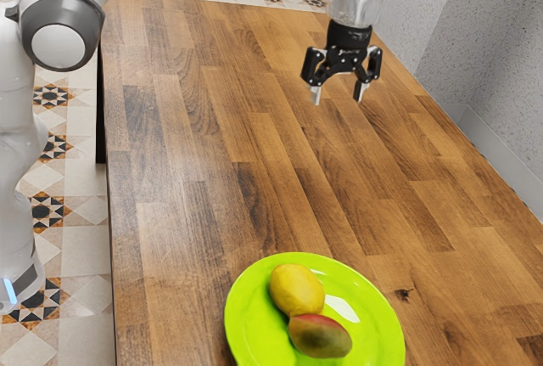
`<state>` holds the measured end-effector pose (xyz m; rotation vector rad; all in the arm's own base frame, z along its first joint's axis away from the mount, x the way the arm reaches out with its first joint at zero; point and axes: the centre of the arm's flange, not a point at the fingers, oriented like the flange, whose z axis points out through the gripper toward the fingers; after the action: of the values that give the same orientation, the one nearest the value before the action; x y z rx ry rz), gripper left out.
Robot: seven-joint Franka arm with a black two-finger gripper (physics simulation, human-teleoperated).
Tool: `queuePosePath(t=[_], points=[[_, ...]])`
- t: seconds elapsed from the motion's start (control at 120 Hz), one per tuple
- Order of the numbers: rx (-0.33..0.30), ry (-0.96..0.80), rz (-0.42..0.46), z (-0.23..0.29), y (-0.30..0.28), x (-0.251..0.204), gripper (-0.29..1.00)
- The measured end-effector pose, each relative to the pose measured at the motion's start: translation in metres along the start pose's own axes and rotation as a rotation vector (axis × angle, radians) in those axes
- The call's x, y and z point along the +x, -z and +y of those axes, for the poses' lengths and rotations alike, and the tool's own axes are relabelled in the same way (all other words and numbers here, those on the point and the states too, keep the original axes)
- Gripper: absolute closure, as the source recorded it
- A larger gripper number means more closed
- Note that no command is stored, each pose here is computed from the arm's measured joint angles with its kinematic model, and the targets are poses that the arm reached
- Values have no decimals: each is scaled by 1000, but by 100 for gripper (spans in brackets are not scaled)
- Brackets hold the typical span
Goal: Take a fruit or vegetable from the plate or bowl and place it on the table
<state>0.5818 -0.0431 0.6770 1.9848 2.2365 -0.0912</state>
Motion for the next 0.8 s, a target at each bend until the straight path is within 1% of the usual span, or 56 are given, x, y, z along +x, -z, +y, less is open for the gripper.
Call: queuePosePath(t=[0.117, 0.183, 0.292, 0.417, 0.467, 0.517, 0.583, 0.675, 0.8], points=[[-9, 104, 0, 3, 0, 7, 0], [-8, 134, -1, 4, -2, 4, 0], [-7, 121, -7, 2, -4, -8, 0], [-8, 53, -1, 10, -7, 17, 0], [1, -41, -8, 12, -12, 13, 0], [24, -180, -16, 14, -27, -6, 0], [61, -423, -27, 14, -51, -42, 0], [93, -766, -39, 7, -74, -85, 0], [70, -1184, -56, -14, -78, -141, 0]])
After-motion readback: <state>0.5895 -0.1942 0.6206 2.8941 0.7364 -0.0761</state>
